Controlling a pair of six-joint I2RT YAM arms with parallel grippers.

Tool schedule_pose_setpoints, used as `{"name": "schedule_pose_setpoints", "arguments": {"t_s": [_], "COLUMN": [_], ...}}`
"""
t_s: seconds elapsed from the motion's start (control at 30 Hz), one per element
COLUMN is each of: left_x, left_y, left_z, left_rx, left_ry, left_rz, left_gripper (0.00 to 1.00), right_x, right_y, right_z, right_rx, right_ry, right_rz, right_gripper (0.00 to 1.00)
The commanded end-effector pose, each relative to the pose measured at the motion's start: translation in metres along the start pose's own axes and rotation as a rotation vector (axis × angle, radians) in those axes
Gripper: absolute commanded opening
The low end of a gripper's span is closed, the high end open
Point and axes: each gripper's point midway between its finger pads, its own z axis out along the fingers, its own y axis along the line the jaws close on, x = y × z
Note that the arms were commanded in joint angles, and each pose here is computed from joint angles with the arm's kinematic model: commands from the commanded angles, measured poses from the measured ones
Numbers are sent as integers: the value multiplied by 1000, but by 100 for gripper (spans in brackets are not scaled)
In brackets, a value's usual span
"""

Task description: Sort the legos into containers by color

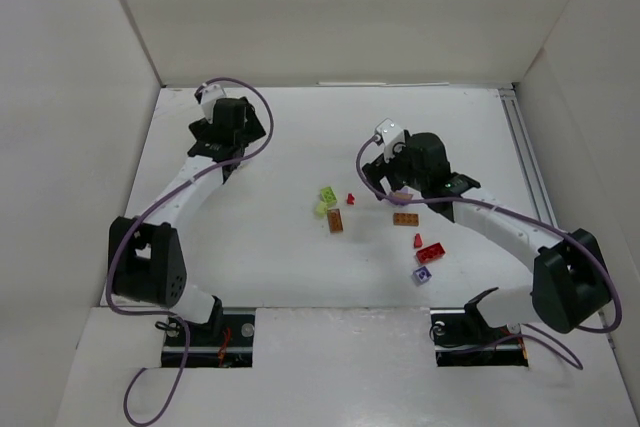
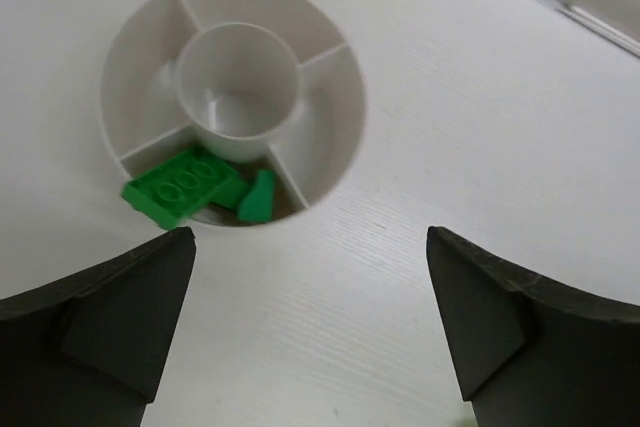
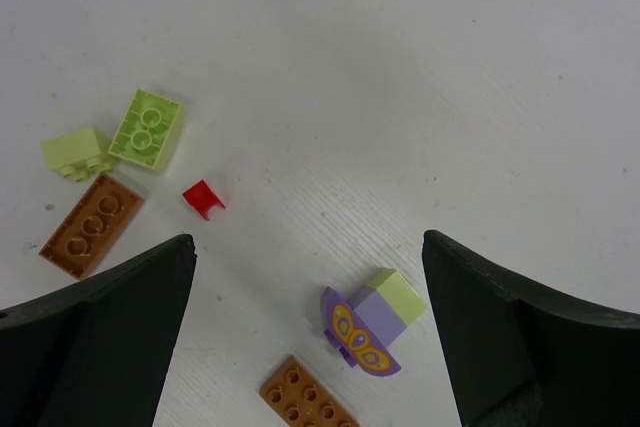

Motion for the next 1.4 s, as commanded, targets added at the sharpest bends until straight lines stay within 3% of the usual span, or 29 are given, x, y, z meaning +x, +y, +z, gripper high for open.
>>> {"name": "schedule_pose_setpoints", "arguments": {"t_s": [0.0, 0.07, 0.3, 0.5, 0.63, 0.73, 0.83, 1.37], "left_x": [-22, -8, 38, 84, 137, 167, 188, 228], "left_y": [-39, -62, -93, -105, -126, -129, -128, -121], "left_z": [-39, -54, -81, -95, -112, -109, -101, -86], "left_rx": [251, 382, 579, 711, 791, 742, 676, 632], "left_ry": [-53, -14, 75, 164, 254, 284, 304, 412], "left_rz": [14, 53, 115, 143, 280, 364, 416, 440], "left_gripper": [100, 100, 100, 98, 89, 87, 74, 44], "right_x": [9, 17, 77, 94, 97, 92, 90, 99], "right_y": [-14, -19, -30, -24, -29, -30, -31, -40], "right_z": [-9, -11, -16, -24, -32, -34, -36, -42], "right_rx": [90, 141, 218, 216, 260, 260, 259, 273], "right_ry": [27, 57, 239, 270, 290, 282, 274, 310], "right_rz": [97, 166, 354, 356, 359, 350, 340, 310], "right_gripper": [99, 99, 99, 99, 99, 99, 99, 99]}}
